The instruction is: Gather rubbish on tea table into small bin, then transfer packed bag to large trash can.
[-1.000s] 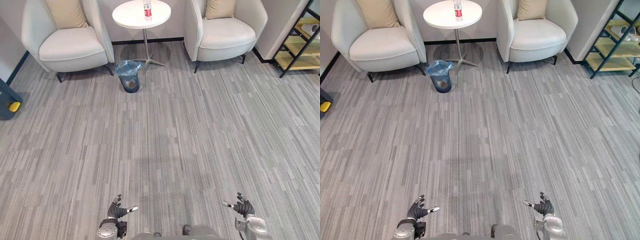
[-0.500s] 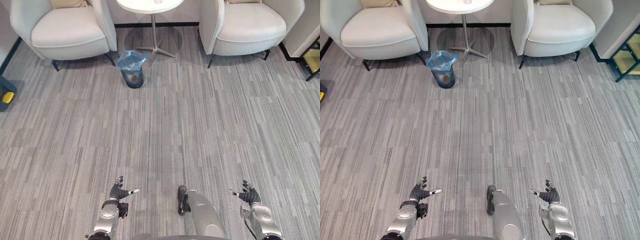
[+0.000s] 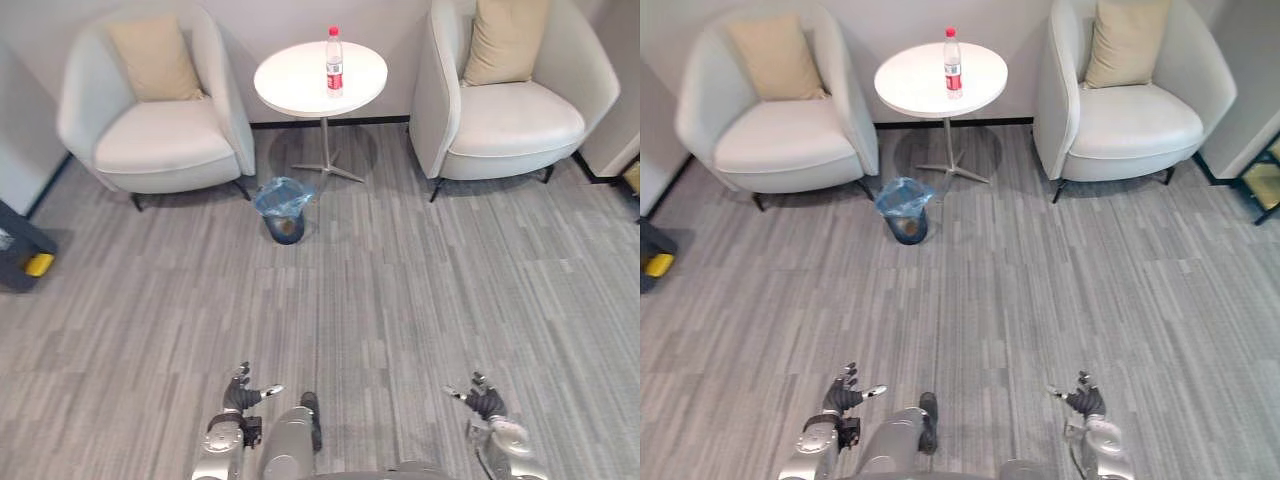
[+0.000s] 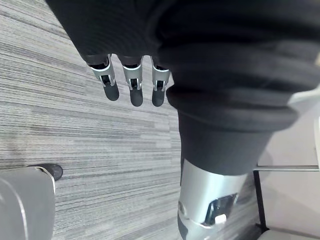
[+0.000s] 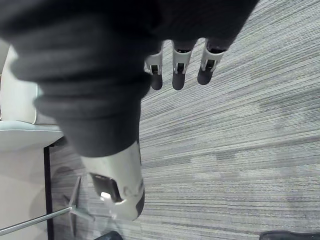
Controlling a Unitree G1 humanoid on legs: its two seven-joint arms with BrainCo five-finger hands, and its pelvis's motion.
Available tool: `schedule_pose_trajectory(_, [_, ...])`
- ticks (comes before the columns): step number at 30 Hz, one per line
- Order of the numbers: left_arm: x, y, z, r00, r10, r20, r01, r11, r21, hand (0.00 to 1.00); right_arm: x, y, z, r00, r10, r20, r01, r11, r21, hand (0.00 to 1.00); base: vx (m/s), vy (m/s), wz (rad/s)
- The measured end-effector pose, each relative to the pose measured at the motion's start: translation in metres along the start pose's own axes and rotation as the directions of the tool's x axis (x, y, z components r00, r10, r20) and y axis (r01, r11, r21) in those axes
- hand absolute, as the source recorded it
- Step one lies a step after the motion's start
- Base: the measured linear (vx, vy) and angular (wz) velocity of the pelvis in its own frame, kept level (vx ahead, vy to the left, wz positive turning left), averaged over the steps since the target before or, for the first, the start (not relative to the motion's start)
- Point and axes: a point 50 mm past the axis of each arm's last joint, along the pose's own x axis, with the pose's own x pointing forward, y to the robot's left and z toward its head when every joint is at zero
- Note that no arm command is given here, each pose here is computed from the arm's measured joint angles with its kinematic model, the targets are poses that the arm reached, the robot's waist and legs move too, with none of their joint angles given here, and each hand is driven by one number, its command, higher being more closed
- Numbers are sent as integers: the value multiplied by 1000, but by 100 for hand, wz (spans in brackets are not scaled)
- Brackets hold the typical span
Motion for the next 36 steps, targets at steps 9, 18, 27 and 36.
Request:
schedule_pose_trajectory(9, [-2,1,-10,999,-19,-40,21,998,55,0,1,15,-5,998,58,-31,-60,996,-66,0,425,162,-16])
schedule_pose_trajectory(18, [-3,-4,-20,996,-23,-88,27,999,40,0,1,-1,-5,999,27,-37,-31,993,-114,0,511,-155,8])
schedule_pose_trajectory(27, [-5,-13,-14,998,-19,-52,17,999,-42,0,-9,14,-15,997,70,-27,-72,994,-80,0,336,-167,5])
schedule_pose_trajectory(36, [-8,-6,-22,997,-1,-77,-1,1000,-31,0,-2,9,-8,999,38,-28,-39,998,-46,0,367,115,-21])
